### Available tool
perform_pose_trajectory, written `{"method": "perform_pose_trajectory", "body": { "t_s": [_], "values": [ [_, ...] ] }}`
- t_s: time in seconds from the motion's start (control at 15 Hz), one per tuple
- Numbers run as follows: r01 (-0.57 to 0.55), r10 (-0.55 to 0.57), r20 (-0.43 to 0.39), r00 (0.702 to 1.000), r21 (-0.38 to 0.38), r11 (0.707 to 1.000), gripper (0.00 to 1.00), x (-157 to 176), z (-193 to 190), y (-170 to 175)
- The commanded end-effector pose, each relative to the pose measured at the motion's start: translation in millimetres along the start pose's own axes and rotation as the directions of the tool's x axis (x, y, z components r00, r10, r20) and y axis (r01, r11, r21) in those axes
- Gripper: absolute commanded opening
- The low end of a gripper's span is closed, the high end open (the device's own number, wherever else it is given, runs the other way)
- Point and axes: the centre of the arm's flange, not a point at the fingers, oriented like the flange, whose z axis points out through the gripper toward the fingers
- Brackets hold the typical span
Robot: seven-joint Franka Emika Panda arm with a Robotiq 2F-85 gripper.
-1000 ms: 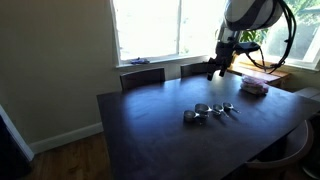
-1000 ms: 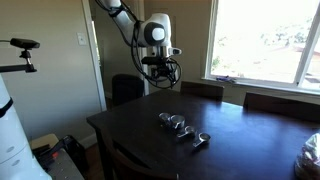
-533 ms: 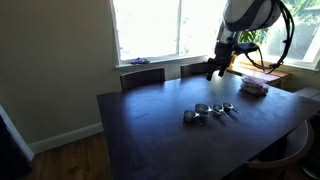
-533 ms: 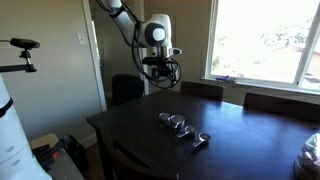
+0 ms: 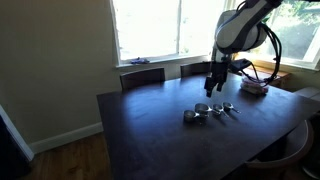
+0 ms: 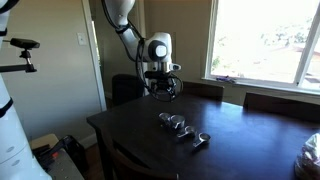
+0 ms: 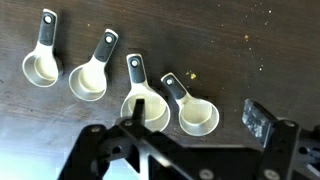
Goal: Stack the cups
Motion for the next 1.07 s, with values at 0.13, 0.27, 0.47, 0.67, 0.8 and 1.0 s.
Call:
{"method": "perform_pose_trajectory", "body": {
  "t_s": [0.13, 0.27, 0.47, 0.67, 0.8, 1.0],
  "values": [
    [0.175, -0.174, 0.088, 0.981, -0.008, 0.984, 1.0, 1.8, 50.0, -12.1],
    [0.236, -0.234, 0.106, 0.966, -0.008, 0.972, 1.0, 3.2, 66.7, -17.4],
    [0.282, -0.276, 0.114, 0.954, -0.044, 0.958, 1.0, 6.7, 83.0, -22.3],
    [0.264, -0.259, 0.127, 0.957, -0.021, 0.964, 1.0, 3.5, 85.2, -23.0],
    [0.266, -0.261, 0.125, 0.957, -0.023, 0.964, 1.0, 5.3, 85.0, -22.9],
    [0.294, -0.289, 0.132, 0.948, -0.022, 0.955, 1.0, 9.2, 92.9, -30.9]
  ]
}}
